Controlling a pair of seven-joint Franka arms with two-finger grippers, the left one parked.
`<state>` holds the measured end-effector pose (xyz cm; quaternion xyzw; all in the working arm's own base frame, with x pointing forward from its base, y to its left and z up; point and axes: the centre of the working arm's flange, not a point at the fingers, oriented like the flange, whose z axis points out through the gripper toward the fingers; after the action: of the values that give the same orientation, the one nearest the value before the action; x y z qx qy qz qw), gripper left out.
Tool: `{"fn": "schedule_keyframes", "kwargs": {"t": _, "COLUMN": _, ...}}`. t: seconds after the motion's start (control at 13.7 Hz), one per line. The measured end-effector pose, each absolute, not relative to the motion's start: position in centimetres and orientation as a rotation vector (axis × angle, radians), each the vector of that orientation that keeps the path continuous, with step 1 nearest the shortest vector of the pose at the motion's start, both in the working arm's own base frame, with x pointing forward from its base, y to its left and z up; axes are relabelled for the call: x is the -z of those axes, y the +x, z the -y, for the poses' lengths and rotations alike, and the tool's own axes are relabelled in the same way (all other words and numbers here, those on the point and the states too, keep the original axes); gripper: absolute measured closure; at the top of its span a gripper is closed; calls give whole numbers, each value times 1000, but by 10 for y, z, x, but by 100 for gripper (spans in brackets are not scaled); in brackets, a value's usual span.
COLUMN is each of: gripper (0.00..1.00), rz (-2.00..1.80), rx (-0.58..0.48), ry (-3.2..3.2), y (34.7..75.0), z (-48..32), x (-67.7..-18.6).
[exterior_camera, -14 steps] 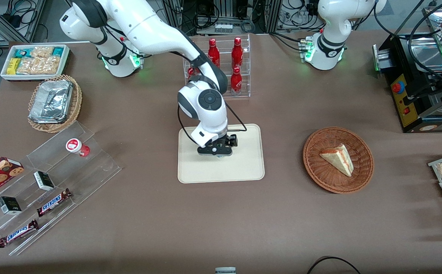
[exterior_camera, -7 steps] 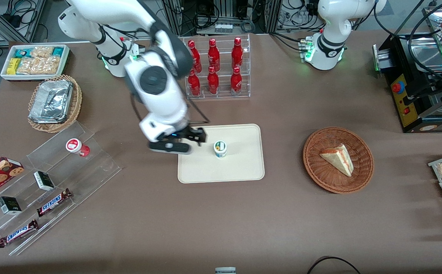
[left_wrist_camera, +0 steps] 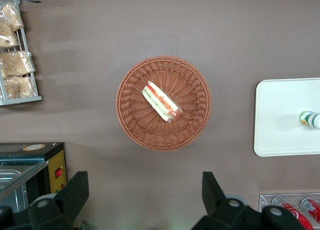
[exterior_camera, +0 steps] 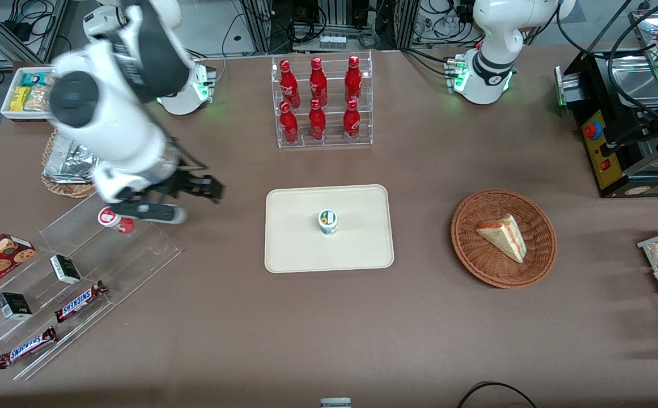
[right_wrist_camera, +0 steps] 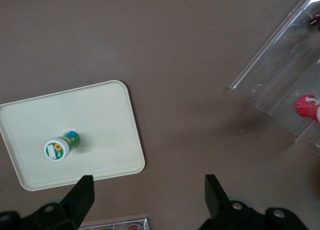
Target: Place green gum on tray
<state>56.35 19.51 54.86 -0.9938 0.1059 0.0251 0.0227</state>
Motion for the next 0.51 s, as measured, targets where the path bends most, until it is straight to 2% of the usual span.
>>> {"fn": "schedule_keyframes", "kwargs": {"t": 0.29, "gripper": 1, "rz": -281, "rx": -113, "ry": -3077, "y": 570, "z": -79, "x": -572}}
{"fn": "schedule_keyframes", "kwargs": {"t": 0.51, "gripper": 1, "rz": -208, "rx": -97, "ry": -3077, "y": 572, "z": -16, "x": -580}}
